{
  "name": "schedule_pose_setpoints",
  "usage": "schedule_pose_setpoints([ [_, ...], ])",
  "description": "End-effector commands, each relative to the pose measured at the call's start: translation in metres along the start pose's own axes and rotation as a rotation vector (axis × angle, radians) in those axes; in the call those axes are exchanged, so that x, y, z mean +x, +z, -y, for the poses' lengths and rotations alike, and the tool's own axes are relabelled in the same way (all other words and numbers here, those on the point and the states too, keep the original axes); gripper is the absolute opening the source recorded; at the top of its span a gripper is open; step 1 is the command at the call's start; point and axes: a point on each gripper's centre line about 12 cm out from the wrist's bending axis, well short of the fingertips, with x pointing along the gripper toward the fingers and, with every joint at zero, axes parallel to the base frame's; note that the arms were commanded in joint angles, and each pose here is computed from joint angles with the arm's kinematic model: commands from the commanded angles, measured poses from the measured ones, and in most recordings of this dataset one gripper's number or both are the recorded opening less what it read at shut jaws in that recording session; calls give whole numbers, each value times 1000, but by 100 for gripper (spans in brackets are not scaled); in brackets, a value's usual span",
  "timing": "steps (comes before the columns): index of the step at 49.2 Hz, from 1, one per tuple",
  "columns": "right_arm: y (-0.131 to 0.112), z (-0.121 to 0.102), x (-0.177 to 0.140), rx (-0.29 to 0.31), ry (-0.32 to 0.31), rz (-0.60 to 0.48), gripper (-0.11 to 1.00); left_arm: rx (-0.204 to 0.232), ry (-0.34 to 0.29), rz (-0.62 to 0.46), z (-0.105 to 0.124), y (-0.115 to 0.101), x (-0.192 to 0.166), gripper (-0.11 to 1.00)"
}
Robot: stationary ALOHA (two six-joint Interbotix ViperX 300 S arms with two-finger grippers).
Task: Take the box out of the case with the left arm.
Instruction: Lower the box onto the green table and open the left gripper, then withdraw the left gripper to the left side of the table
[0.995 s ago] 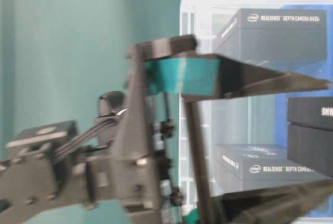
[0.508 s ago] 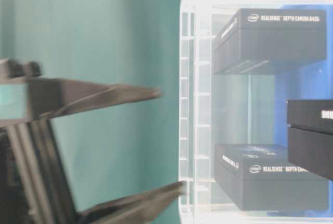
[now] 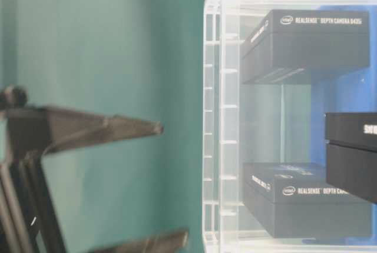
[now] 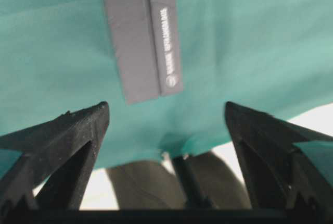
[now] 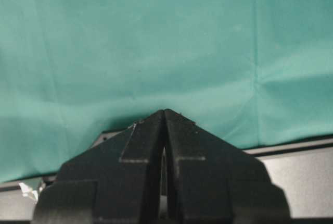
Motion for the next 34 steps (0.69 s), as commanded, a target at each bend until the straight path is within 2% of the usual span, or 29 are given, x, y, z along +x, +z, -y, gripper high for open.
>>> schedule_pose_setpoints([
  [1, 2, 0, -3, 3, 5, 13, 0, 12, -46, -11, -11, -6, -28, 96],
  [14, 2, 0, -3, 2, 3, 13, 0, 53, -1, -25, -67, -16, -37, 96],
  [21, 2, 0, -3, 1, 3, 12, 0, 66, -9, -30, -90, -16, -47, 96],
  [27, 2, 0, -3, 1, 3, 13, 0, 70, -15, -34, -105, -15, -53, 96],
  [34, 2, 0, -3, 1, 3, 13, 0, 59, -18, -36, -111, -14, -55, 95],
])
